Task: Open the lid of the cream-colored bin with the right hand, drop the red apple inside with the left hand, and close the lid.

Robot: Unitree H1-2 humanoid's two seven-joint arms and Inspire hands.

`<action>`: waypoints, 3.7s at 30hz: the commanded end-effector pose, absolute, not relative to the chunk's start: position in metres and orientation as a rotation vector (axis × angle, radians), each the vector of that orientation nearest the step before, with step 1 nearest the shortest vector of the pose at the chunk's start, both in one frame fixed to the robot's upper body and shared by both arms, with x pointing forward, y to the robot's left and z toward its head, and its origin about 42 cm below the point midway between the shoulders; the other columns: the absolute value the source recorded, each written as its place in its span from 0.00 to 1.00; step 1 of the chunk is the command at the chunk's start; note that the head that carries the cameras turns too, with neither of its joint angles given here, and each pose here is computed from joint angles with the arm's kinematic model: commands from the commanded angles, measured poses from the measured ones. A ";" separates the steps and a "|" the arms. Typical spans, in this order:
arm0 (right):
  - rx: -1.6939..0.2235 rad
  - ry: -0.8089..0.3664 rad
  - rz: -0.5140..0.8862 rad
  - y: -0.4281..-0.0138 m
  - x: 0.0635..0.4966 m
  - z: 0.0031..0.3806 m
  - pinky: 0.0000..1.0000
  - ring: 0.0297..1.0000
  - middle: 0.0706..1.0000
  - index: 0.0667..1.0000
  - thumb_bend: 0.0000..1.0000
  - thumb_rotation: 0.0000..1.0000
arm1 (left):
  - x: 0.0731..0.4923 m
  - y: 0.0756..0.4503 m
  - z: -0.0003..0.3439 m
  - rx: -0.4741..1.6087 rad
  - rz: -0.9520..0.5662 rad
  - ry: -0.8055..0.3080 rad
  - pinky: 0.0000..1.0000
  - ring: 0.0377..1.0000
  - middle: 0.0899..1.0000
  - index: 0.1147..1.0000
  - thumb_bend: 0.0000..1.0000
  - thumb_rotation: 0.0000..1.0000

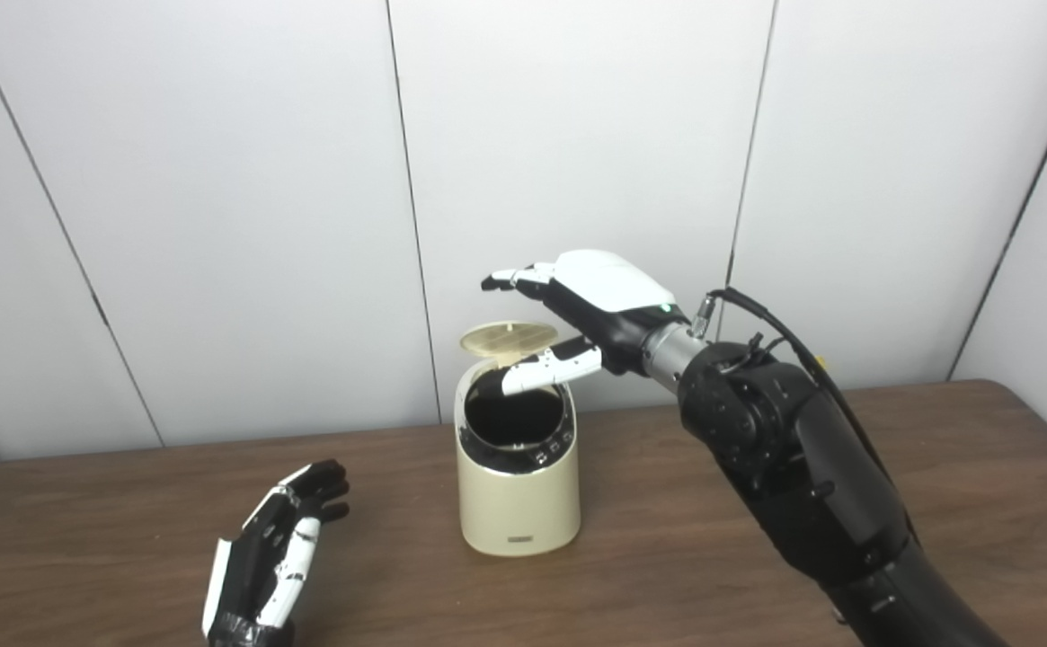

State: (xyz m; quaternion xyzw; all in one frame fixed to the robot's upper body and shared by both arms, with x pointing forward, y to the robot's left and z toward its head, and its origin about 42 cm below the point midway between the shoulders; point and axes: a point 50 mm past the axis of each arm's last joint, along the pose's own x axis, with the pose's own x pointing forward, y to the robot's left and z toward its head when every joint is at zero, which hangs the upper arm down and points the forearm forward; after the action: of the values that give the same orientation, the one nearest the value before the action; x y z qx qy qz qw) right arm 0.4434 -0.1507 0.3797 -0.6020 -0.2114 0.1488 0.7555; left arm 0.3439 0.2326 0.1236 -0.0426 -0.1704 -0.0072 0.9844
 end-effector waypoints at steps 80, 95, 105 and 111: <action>-1.318 -0.452 0.505 -0.164 0.379 0.312 0.94 0.88 0.81 0.79 0.82 0.74 | 0.325 0.197 0.140 -0.082 -0.014 -0.276 0.66 0.72 0.69 0.67 0.28 0.64; -1.593 -0.516 0.474 -0.163 0.378 0.307 0.94 0.88 0.82 0.79 0.81 0.76 | 0.326 0.193 0.139 -0.080 -0.010 -0.286 0.64 0.71 0.68 0.66 0.27 0.64; -1.851 -0.477 0.434 -0.160 0.381 0.297 0.99 0.92 0.85 0.82 0.80 0.80 | 0.324 0.194 0.141 -0.079 -0.005 -0.288 0.66 0.71 0.68 0.65 0.28 0.62; -1.876 -0.482 0.434 -0.162 0.382 0.292 0.96 0.91 0.83 0.80 0.80 0.82 | 0.323 0.195 0.142 -0.089 -0.007 -0.286 0.66 0.71 0.68 0.65 0.29 0.63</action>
State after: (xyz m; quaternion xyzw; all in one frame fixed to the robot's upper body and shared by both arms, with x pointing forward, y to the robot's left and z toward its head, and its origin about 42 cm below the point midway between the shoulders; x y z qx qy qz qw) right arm 0.3729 -0.1505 0.2995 -0.7677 -0.2453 0.1779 0.5647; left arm 0.3195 0.1981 0.1245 -0.0409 -0.1087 -0.0004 0.9932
